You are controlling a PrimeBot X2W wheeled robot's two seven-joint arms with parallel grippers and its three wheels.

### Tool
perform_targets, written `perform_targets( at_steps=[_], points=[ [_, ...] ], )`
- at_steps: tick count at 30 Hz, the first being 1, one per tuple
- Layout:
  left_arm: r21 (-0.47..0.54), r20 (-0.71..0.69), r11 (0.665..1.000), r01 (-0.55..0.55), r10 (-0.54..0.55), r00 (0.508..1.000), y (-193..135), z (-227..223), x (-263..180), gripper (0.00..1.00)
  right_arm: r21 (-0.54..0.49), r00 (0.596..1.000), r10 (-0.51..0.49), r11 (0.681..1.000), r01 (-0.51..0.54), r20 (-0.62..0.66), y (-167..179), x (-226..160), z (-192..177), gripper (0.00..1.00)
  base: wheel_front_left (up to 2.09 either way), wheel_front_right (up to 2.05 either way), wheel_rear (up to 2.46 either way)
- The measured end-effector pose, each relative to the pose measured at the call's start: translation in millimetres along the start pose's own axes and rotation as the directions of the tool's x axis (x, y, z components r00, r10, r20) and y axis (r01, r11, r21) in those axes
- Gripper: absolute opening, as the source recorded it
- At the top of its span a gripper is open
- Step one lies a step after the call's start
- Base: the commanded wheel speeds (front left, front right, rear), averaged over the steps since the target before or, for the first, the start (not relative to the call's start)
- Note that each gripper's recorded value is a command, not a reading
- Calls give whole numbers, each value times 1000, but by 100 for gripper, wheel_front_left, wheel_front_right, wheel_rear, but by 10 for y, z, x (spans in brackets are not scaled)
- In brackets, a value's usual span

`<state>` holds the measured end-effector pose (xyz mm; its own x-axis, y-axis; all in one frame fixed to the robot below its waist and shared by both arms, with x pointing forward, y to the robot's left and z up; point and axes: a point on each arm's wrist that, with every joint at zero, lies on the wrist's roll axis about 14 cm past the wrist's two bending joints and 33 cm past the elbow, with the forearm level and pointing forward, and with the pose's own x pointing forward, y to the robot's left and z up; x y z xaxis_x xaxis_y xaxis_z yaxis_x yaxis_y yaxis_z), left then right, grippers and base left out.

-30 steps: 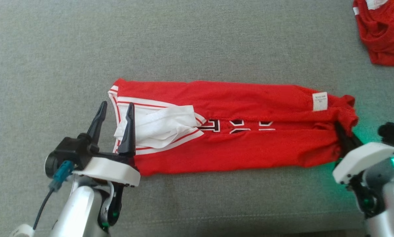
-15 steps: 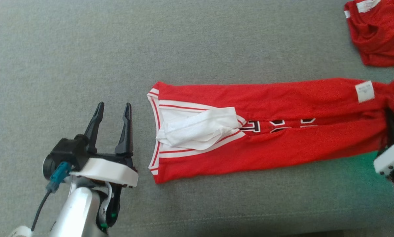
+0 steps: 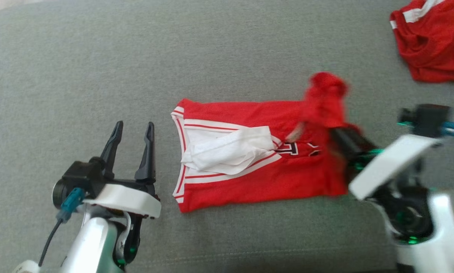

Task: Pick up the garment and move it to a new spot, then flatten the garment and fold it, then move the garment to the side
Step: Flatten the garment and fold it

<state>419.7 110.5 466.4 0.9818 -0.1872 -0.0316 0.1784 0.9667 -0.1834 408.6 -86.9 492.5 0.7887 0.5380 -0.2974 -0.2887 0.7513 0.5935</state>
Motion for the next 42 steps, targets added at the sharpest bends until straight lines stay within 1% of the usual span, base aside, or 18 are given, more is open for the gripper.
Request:
perform_targets(
  at_steps=[3,4,5,7,9,12,16,19,22,23,24,25,29,31,34,37,39,42],
  points=[
    [2,1,1000,-11,11,1000,35,7,-26,100,46,993,115,993,-113,-36,334,163,-95,0,0,0,0],
    [2,1,1000,-11,11,1000,35,7,-26,100,46,993,115,993,-113,-36,334,163,-95,0,0,0,0],
    [2,0,1000,-15,15,1000,47,6,-36,100,61,987,150,987,-146,-55,436,222,-150,0,0,0,0],
    [2,-4,1000,-30,30,1000,90,-2,-69,100,100,972,216,973,-207,-93,629,381,-335,0,0,0,0],
    [0,-8,999,-34,34,999,105,-16,-90,100,134,961,248,963,-232,-119,714,485,-479,0,0,0,0],
    [-5,-19,999,-45,45,999,125,-49,-120,100,211,935,316,936,-280,-162,905,616,-723,0,0,0,0],
    [-13,-35,998,-67,66,997,181,-105,-141,100,240,921,345,923,-300,-178,1005,805,-881,0,0,0,0],
    [-10,-43,997,-77,76,996,218,-136,-140,100,225,917,353,924,-310,-187,1042,952,-941,0,0,0,0],
    [-5,-43,996,-86,86,995,258,-139,-112,100,232,906,363,921,-313,-217,1074,1041,-1056,0,0,0,0],
    [-5,-43,996,-89,89,995,268,-138,-104,100,237,902,366,920,-313,-230,1082,1054,-1107,9,0,0,0],
    [-5,-44,996,-89,89,995,272,-143,-100,100,238,897,366,920,-310,-248,1084,1060,-1164,41,0,0,0],
    [-8,-45,996,-86,85,995,269,-149,-96,100,235,896,364,922,-308,-254,1080,1064,-1205,100,0,0,0],
    [-8,-45,996,-83,83,996,258,-152,-77,100,217,894,365,924,-314,-261,1097,1063,-1265,100,0,0,0],
    [-5,-43,997,-79,79,996,244,-149,-69,100,191,898,367,926,-327,-244,1119,1073,-1215,100,0,0,0],
    [-7,-38,997,-73,72,997,219,-132,-60,100,147,906,380,922,-357,-184,1169,1067,-1046,100,0,0,0],
    [-4,-28,998,-67,67,997,203,-100,-46,100,121,916,394,916,-383,-80,1173,1018,-743,100,0,0,0],
    [3,-20,998,-70,70,997,215,-75,-33,100,81,927,375,924,-373,-5,1055,981,-490,100,0,0,0],
    [9,-12,998,-63,63,998,201,-48,-16,100,26,943,312,948,-317,115,758,872,-110,100,0,0,0]
  ],
)
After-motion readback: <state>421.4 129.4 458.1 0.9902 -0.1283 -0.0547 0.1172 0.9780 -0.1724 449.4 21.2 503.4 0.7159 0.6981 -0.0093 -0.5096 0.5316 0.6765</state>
